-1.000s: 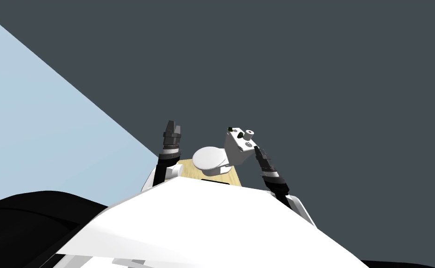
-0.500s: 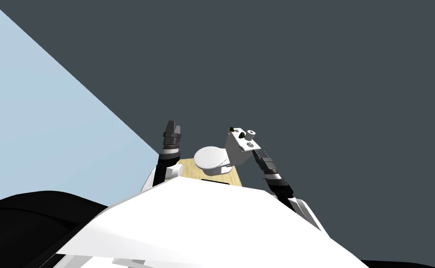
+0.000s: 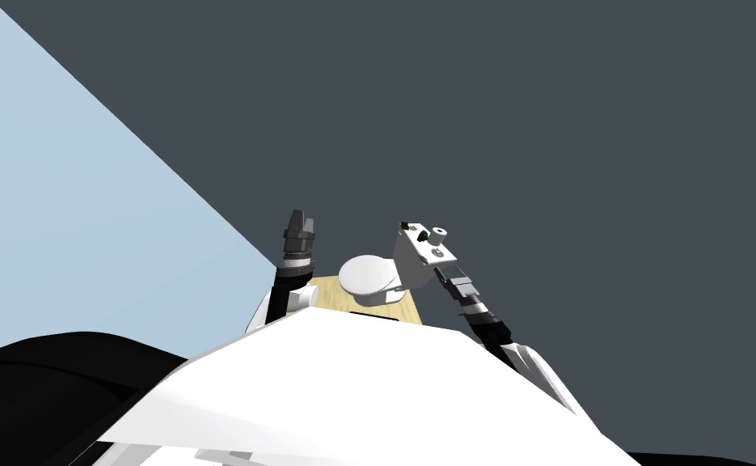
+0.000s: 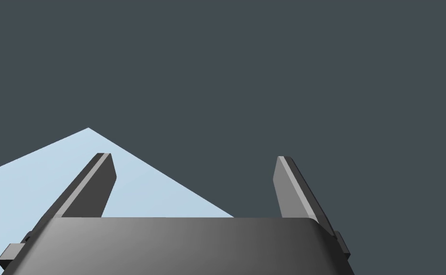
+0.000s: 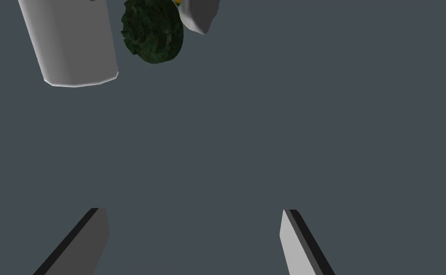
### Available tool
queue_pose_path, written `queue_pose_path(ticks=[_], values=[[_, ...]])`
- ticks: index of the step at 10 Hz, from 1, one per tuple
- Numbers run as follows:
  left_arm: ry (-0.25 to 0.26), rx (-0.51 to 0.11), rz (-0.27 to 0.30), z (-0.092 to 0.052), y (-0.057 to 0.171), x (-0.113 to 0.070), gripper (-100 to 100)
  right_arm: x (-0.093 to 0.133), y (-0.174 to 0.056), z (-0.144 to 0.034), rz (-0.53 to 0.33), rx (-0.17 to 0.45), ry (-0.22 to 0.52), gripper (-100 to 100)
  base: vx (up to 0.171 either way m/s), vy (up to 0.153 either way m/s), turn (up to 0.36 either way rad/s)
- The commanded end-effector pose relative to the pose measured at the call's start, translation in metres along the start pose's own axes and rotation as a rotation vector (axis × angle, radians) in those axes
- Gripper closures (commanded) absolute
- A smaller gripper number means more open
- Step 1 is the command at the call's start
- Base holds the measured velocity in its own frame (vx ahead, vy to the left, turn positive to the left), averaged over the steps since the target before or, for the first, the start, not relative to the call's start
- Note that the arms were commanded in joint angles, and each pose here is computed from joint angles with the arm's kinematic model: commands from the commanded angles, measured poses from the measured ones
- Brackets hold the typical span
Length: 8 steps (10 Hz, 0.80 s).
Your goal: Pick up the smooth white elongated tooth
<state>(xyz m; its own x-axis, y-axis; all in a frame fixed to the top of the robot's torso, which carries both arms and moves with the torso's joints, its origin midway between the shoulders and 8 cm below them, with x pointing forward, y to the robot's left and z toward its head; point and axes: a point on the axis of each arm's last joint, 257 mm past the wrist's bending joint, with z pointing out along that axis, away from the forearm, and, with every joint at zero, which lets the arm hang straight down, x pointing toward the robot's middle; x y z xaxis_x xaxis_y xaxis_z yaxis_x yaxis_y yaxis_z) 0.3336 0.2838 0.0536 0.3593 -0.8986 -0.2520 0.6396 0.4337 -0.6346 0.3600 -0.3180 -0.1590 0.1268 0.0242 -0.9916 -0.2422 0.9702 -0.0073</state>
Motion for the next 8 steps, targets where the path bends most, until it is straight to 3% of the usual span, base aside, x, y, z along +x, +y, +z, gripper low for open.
queue_pose_path(ticks=[1, 8], values=[[0.0, 0.0, 0.0, 0.0, 0.0, 0.0, 0, 0.013, -0.001, -0.001, -0.088, -0.027, 0.045, -100, 0.037, 0.042, -0.003], [0.0, 0.0, 0.0, 0.0, 0.0, 0.0, 0, 0.065, -0.004, 0.0, -0.442, -0.18, 0.207, -100, 0.055, 0.046, -0.018]])
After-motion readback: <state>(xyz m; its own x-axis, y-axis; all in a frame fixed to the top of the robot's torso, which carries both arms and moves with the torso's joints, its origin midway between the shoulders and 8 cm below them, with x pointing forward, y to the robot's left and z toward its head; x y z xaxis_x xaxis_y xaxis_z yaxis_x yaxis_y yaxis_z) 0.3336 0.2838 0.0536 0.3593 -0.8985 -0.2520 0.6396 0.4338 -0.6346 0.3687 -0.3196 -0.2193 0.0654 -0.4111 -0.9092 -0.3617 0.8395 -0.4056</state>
